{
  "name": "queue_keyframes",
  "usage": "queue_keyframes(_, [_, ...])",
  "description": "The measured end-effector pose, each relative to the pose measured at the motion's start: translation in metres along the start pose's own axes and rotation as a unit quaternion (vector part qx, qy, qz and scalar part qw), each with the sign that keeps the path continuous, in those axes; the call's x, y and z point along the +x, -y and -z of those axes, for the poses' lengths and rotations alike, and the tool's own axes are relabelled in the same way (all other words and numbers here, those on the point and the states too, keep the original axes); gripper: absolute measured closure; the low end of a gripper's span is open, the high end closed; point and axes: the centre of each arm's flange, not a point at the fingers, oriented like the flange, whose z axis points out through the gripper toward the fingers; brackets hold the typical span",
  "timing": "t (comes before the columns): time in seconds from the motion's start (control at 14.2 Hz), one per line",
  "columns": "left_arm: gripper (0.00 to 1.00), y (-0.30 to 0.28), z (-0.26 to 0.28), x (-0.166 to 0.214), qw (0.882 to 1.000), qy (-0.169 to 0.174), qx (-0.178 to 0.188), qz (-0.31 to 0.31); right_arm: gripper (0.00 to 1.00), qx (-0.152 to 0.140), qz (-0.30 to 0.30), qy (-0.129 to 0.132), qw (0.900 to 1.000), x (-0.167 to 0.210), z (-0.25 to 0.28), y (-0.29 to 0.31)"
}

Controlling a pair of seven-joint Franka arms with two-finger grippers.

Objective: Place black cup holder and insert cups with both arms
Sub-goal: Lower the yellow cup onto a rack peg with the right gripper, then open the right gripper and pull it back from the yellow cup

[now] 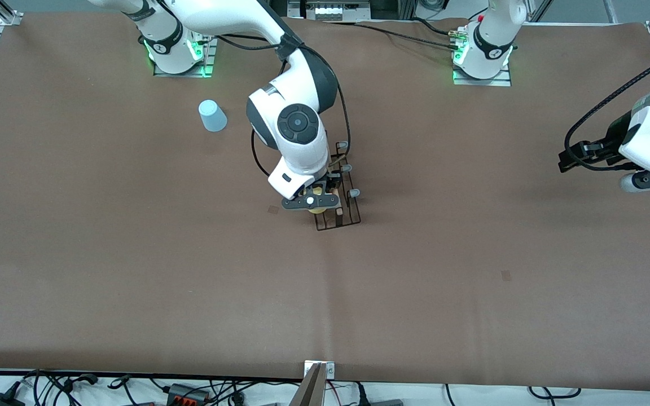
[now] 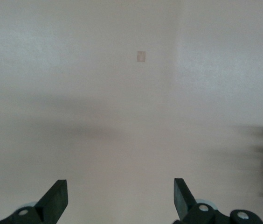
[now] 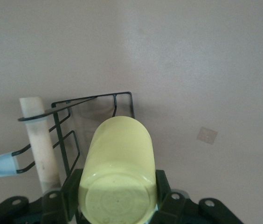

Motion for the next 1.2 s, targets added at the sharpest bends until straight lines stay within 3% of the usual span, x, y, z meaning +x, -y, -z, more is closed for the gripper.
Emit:
queue_keyframes(0.28, [0.00,0.000,0.000,0.000,1.000,0.000,0.000,0.000,0.01,0.004,-0.003,-0.008,1.000,0.004,0.000,-0.001])
queue_keyframes(0.64, [0.00,0.000,0.000,0.000,1.000,0.000,0.000,0.000,0.00,0.000,-0.024,-0.024,0.999,0.028,0.047,-0.035])
queue_keyframes(0.92, [0.00,0.000,0.000,0.000,1.000,0.000,0.000,0.000,0.00,-0.021,-0.029,-0.013,0.999,0.062,0.113,-0.137])
queue_keyframes(1.2, [0.00,0.000,0.000,0.000,1.000,0.000,0.000,0.000,0.00,-0.025,-0.066,-0.019,0.997,0.090,0.136,-0.217])
